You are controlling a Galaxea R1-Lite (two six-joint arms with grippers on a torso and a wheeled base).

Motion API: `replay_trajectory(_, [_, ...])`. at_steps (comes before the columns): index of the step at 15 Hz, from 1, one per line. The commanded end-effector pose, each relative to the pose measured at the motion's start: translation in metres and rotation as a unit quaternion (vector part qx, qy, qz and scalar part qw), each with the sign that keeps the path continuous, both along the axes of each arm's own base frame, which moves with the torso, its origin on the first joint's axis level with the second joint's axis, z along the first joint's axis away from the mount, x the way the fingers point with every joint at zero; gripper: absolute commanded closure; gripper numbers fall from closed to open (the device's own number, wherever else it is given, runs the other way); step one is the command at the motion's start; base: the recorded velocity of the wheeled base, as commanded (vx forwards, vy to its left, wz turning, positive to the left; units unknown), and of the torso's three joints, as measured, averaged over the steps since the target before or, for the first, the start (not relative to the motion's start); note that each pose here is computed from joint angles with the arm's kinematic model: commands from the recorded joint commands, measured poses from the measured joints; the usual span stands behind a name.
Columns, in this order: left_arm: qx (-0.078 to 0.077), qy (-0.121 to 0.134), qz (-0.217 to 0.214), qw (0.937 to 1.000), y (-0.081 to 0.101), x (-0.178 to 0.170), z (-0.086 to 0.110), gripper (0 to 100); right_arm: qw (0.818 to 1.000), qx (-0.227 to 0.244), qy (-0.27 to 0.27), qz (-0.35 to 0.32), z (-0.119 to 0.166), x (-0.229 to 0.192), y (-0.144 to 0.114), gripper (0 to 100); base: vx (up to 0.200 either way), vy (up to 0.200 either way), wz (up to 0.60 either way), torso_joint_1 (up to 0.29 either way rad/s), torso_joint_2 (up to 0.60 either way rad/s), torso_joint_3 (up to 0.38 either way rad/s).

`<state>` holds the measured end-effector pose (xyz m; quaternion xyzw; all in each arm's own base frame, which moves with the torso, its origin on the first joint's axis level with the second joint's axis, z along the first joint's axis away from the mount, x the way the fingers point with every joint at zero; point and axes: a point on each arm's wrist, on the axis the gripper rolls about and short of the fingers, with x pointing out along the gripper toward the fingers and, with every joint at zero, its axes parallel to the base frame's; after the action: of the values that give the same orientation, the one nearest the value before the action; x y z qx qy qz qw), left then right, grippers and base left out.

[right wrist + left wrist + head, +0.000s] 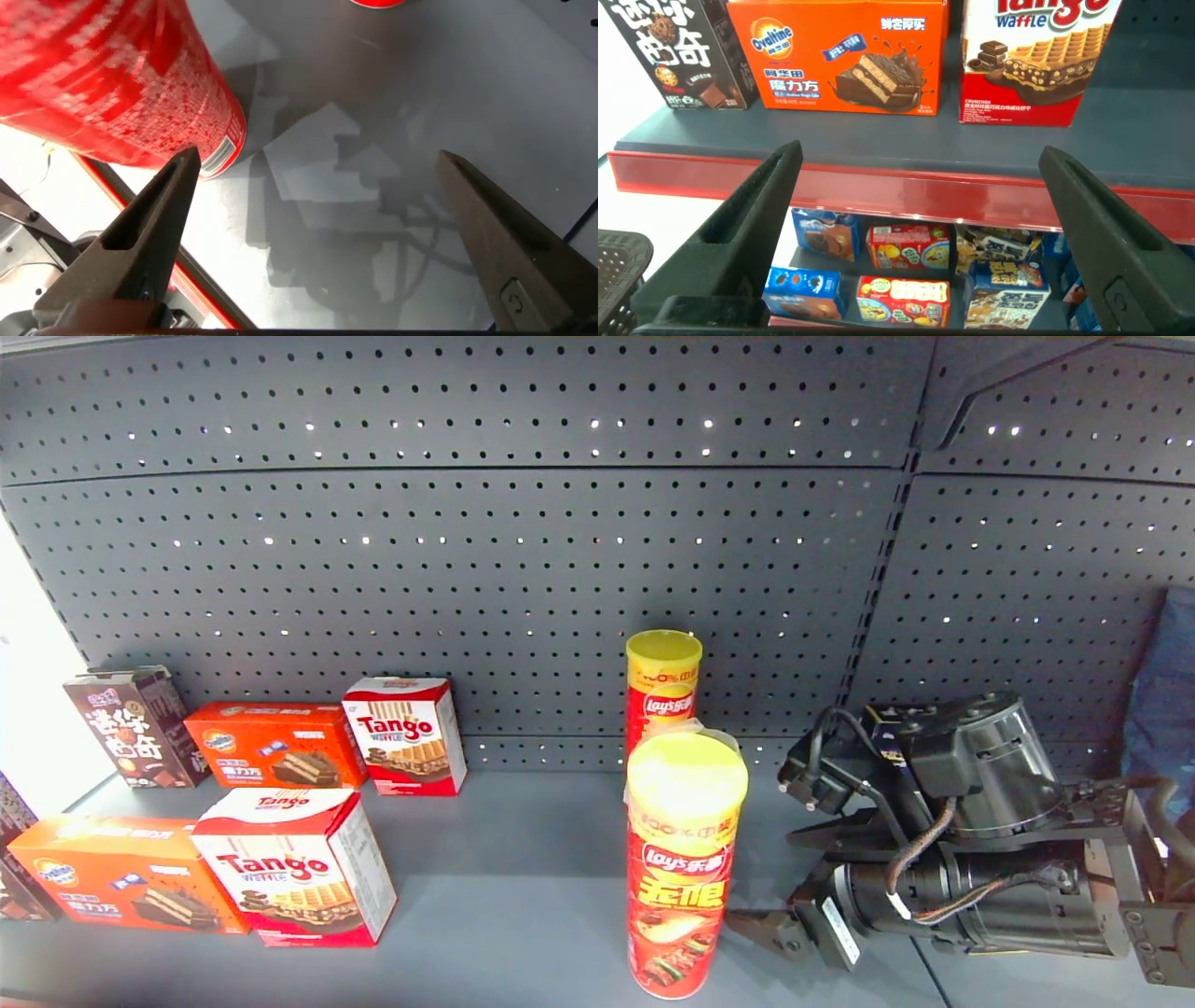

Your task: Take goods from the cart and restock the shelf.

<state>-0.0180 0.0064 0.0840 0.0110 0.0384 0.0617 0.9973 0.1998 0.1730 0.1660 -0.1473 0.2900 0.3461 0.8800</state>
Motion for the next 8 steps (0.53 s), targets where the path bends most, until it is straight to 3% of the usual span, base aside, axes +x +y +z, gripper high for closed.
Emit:
replay_trajectory(1, [0.000,0.001,0.000,1.0000,0.0000,0.0001,0.0002,0,1.000,-0.002,0.002,0.000,-0.0014,0.0006,0.0007,0,0.000,0.000,0.00,0.000,0.00,0.000])
replay_trajectory(8, [0.000,0.001,0.000,1.0000,0.0000,0.0002,-0.0003,0,1.000,-0.005,0.005,0.000,-0.0041,0.0023,0.0022,0,0.000,0.000,0.00,0.000,0.00,0.000])
